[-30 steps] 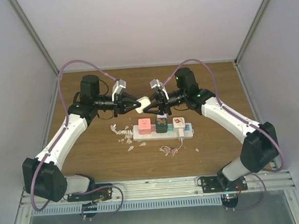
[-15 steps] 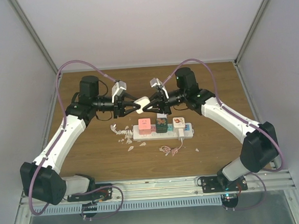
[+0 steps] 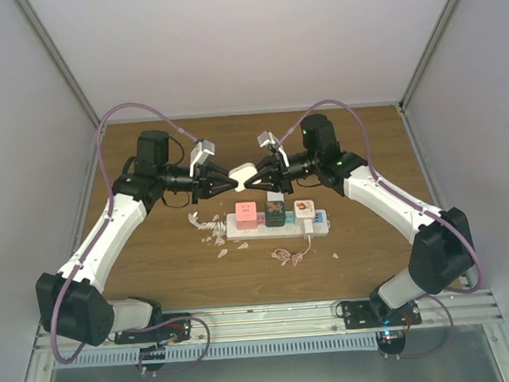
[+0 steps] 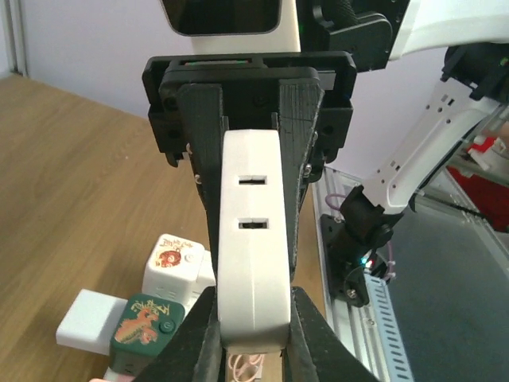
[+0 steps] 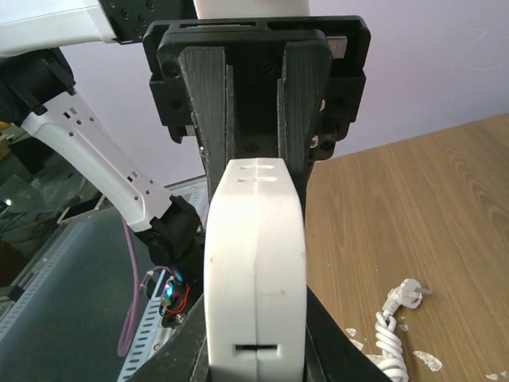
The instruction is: Pull the plug off the socket
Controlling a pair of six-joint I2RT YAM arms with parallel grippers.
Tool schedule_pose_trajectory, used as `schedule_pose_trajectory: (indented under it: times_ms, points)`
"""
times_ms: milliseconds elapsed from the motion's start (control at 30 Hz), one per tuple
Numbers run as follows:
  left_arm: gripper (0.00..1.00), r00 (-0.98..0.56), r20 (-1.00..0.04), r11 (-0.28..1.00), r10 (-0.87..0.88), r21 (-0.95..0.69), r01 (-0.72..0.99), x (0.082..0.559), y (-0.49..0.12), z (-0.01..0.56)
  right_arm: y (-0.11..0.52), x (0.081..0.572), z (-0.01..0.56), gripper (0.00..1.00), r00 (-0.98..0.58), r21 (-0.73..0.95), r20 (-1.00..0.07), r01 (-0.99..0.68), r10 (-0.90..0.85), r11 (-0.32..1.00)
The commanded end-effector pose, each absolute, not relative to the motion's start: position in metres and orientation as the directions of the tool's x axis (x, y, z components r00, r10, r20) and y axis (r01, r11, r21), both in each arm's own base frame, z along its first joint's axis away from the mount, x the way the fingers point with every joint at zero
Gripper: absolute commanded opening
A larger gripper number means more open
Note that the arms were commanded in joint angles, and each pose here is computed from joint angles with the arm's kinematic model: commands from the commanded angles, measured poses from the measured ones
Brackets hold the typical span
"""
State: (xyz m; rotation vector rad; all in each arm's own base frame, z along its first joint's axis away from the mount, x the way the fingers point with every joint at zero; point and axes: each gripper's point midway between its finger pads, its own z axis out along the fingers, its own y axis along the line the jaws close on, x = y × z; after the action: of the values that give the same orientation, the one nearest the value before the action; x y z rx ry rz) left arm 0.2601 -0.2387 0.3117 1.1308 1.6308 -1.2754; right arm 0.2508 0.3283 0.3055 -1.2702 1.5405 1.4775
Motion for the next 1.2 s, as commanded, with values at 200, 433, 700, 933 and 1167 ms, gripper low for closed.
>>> schedule_pose_trajectory:
  times_ms: [200, 433, 700, 933, 1167]
  points:
    - [0.0, -0.346, -0.93, 0.194, 0.125, -0.32, 0.928, 0.296, -0.213, 0.309, 0.319, 0.262, 0.302, 0.61, -0.241, 0.258, -0.946, -0.965, -0.216, -0.05]
    - [0.0, -0.479, -0.874, 0.337, 0.078, -0.429, 0.838, 0.338, -0.164, 0.268, 0.299, 0.289, 0.278, 0.89, -0.166, 0.144, -0.947, -0.985, -0.277, 0.097]
    - [0.0, -0.668, -0.744, 0.606, -0.014, -0.538, 0.586, 0.4, -0.079, 0.187, 0.271, 0.3, 0.248, 0.97, -0.063, -0.023, -0.919, -0.977, -0.39, 0.212]
    - [0.0, -0.767, -0.63, 0.684, -0.121, -0.613, 0.395, 0.446, -0.008, 0.13, 0.26, 0.297, 0.223, 0.98, -0.029, -0.083, -0.888, -0.972, -0.459, 0.222]
    - [0.0, -0.789, -0.581, 0.739, -0.2, -0.618, 0.268, 0.481, 0.044, 0.09, 0.26, 0.293, 0.225, 0.99, -0.024, -0.085, -0.896, -0.971, -0.443, 0.225]
